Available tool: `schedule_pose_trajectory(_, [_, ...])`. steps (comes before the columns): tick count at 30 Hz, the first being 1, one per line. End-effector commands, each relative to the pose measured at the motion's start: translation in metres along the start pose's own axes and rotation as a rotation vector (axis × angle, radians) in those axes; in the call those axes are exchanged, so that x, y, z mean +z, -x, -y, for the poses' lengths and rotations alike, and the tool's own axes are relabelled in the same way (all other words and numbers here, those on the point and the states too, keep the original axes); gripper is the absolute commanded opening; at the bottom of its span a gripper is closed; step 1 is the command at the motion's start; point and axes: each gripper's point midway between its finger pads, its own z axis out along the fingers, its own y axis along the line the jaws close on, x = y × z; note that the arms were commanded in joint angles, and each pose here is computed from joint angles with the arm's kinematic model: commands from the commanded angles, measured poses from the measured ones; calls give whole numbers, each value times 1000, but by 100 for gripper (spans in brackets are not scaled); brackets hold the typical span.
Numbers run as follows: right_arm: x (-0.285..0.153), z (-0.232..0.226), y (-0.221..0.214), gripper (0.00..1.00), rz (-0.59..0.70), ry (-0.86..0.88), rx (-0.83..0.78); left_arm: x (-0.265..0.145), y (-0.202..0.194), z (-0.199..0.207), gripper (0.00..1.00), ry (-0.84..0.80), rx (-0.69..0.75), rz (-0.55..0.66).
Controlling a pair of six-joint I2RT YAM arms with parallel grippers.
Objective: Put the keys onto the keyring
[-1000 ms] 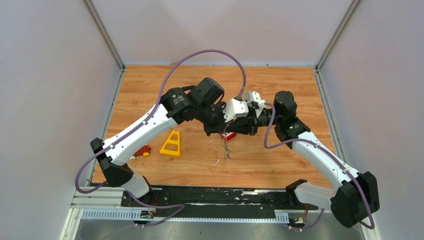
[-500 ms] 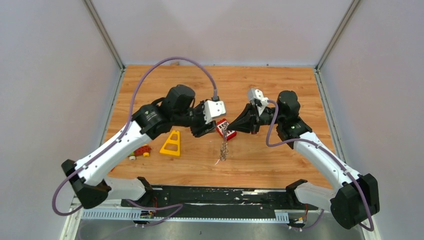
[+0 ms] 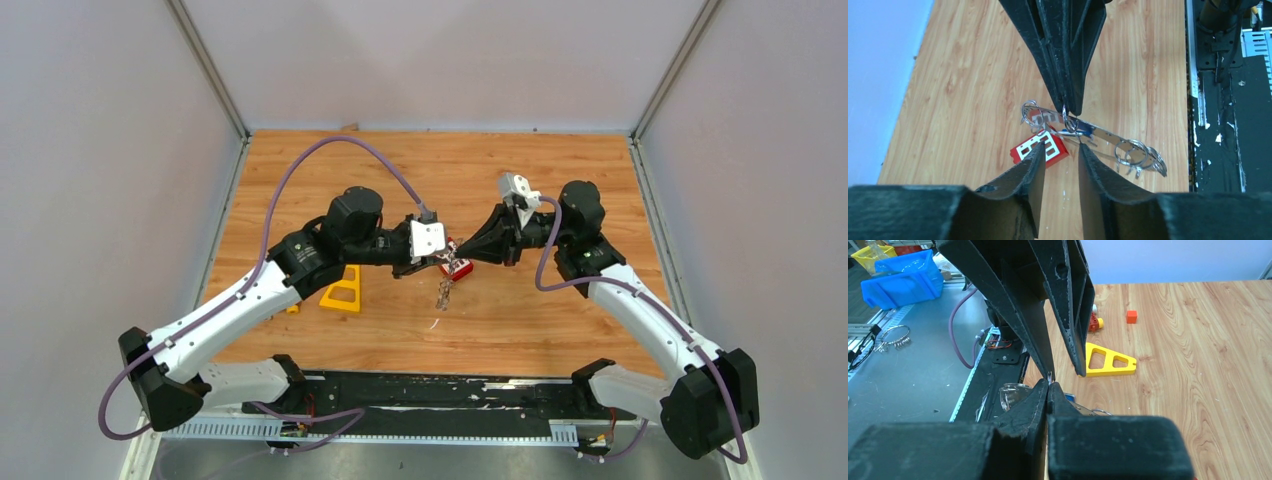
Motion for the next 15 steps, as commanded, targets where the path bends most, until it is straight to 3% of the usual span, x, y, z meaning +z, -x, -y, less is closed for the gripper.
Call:
schedule_pose_trajectory(1, [-2,-4,18,0,27,13,-75,7,17,-1,34,-26,15,72])
schedule_pose_trajectory(8, [-3,-3,17,0,26,7,-71,10,19,9,24,-78,-12,89])
schedule_pose_trajectory(15, [-4,-1,16,0,23,1,-73,8,15,11,23,-82,-4,78])
